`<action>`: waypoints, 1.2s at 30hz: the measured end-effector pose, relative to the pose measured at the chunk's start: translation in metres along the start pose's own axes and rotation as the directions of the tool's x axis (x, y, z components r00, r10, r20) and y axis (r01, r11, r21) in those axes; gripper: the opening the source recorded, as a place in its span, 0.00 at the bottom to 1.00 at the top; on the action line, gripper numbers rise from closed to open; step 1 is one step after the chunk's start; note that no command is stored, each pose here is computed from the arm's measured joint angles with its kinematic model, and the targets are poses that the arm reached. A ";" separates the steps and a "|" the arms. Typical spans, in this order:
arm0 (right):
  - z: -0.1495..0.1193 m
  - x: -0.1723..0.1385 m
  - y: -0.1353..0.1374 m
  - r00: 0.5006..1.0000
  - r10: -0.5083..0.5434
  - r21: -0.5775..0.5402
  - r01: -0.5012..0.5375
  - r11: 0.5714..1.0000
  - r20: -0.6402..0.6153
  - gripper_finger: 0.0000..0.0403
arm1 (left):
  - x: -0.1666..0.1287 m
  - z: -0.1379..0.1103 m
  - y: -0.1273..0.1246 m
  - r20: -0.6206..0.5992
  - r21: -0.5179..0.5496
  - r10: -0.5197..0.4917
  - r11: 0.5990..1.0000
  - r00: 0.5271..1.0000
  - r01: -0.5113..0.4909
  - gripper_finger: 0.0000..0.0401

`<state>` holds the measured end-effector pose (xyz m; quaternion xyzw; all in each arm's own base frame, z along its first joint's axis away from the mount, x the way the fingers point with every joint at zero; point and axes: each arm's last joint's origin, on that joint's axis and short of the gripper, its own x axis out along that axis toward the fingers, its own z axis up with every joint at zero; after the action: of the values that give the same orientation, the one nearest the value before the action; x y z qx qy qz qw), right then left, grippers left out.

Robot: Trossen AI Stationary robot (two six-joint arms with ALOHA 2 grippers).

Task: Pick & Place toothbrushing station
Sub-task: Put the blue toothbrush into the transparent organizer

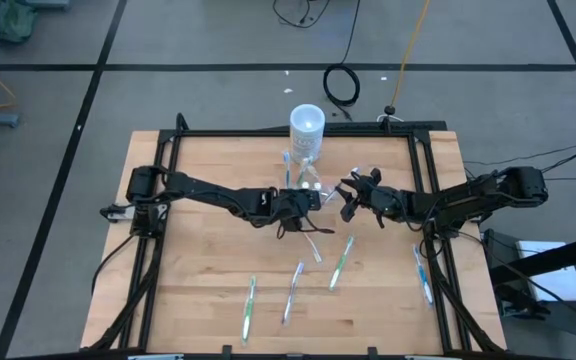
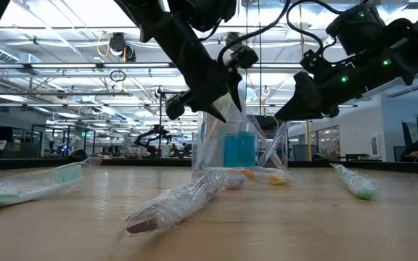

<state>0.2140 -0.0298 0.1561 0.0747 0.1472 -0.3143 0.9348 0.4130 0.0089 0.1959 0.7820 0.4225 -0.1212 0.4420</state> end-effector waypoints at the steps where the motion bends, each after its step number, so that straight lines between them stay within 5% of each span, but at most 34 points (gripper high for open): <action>1: 0.000 0.000 0.000 1.000 0.012 0.000 -0.012 1.000 -0.004 0.35 | 0.000 0.000 0.000 0.011 -0.002 0.007 1.000 1.000 -0.007 0.44; 11: -0.001 0.000 0.002 0.998 0.058 -0.003 -0.058 0.998 -0.018 0.35 | -0.008 0.001 0.009 0.015 -0.243 0.070 0.968 0.997 -0.065 0.46; 16: -0.001 0.000 0.004 0.991 0.128 0.008 -0.128 0.992 -0.031 0.35 | -0.037 -0.015 0.022 0.025 -0.470 0.146 0.875 0.989 -0.117 0.46; 22: 0.007 -0.007 0.017 0.974 0.220 0.077 -0.225 0.971 0.060 0.35 | -0.082 -0.070 0.024 0.101 -0.836 0.217 0.547 0.971 -0.035 0.46; 28: 0.009 -0.021 0.037 0.935 0.335 0.070 -0.344 0.936 0.119 0.35 | -0.108 -0.126 0.000 0.188 -0.980 0.180 0.102 0.966 0.172 0.46; 31: 0.005 -0.026 0.043 0.926 0.364 0.126 -0.374 0.919 0.096 0.35 | -0.111 -0.143 -0.013 0.208 -0.977 0.136 -0.022 0.969 0.212 0.46; 36: -0.010 -0.032 0.049 0.922 0.386 0.254 -0.366 0.895 -0.032 0.35 | -0.105 -0.159 -0.027 0.227 -0.964 0.089 -0.124 0.970 0.237 0.46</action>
<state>0.2171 0.0299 0.1592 0.2284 0.1286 -0.1399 0.9549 0.2990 0.0840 0.3315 0.1428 0.3626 0.1264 0.9122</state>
